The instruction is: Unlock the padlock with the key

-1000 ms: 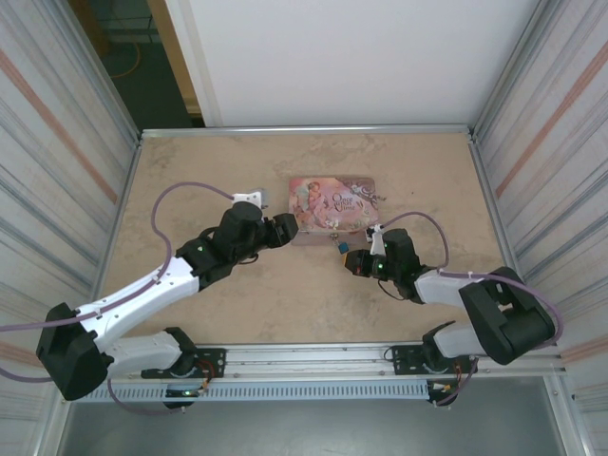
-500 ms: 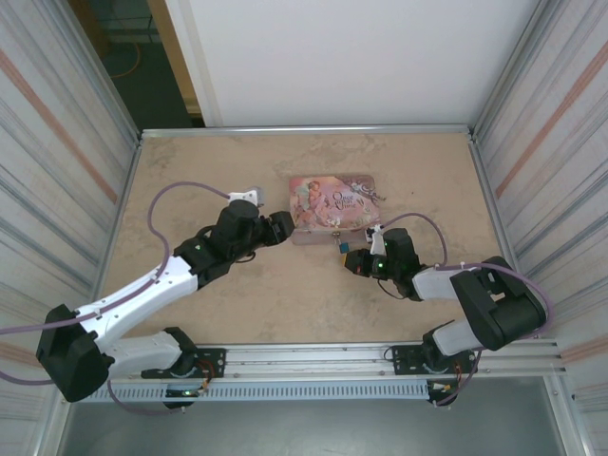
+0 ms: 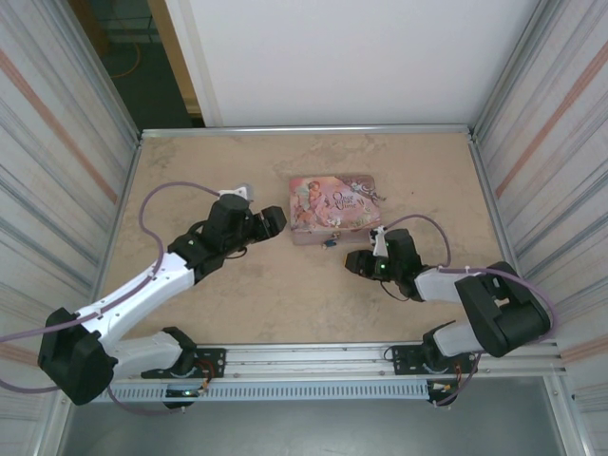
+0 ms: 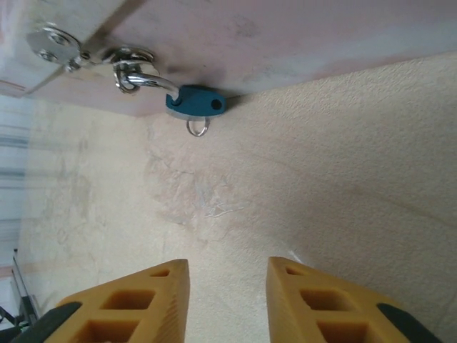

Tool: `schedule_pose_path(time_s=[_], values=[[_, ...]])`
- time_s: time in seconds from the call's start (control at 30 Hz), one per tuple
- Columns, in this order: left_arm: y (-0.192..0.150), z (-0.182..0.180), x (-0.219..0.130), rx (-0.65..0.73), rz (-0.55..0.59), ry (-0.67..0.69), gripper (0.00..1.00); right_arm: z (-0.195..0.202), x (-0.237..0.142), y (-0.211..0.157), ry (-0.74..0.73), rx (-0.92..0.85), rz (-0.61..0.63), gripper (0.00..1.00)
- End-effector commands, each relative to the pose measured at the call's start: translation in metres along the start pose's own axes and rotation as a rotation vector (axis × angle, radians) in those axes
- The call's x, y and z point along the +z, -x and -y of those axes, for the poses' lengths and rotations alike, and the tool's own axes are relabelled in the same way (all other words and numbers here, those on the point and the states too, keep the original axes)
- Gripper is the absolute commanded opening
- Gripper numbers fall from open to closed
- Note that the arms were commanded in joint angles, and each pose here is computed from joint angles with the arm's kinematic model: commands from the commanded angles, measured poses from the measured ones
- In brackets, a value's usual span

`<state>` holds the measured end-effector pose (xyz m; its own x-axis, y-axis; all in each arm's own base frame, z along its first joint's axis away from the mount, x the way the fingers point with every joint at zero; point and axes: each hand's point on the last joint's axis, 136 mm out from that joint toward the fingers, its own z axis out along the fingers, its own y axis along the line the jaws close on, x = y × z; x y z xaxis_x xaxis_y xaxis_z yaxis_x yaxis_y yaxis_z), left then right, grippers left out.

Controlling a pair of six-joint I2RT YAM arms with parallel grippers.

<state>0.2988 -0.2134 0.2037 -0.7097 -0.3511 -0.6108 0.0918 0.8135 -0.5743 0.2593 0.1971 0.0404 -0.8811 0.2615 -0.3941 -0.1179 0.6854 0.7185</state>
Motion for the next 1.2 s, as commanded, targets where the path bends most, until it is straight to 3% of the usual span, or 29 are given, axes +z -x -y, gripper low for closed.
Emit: schedule_pose_path(time_s=[0.0, 0.13, 0.3, 0.37, 0.83, 1.17], values=[[0.004, -0.002, -0.003, 0.011, -0.016, -0.014, 0.76, -0.006, -0.009, 0.009, -0.009, -0.033, 0.033, 0.37], [0.01, -0.004, 0.003, 0.004, -0.044, -0.04, 0.79, -0.015, -0.019, 0.02, 0.0, -0.066, 0.074, 0.48], [0.012, -0.002, 0.021, -0.015, -0.124, -0.103, 0.8, -0.025, -0.031, 0.035, 0.026, -0.076, 0.135, 0.9], [0.012, 0.0, 0.031, -0.027, -0.157, -0.134, 0.8, -0.029, -0.034, 0.041, 0.038, -0.073, 0.16, 1.0], [0.006, -0.003, 0.107, -0.013, -0.35, -0.183, 0.78, -0.046, -0.034, 0.067, 0.092, -0.096, 0.213, 0.99], [-0.019, -0.008, 0.139, -0.064, -0.481, -0.228, 0.63, -0.05, -0.031, 0.078, 0.093, -0.147, 0.222, 0.99]])
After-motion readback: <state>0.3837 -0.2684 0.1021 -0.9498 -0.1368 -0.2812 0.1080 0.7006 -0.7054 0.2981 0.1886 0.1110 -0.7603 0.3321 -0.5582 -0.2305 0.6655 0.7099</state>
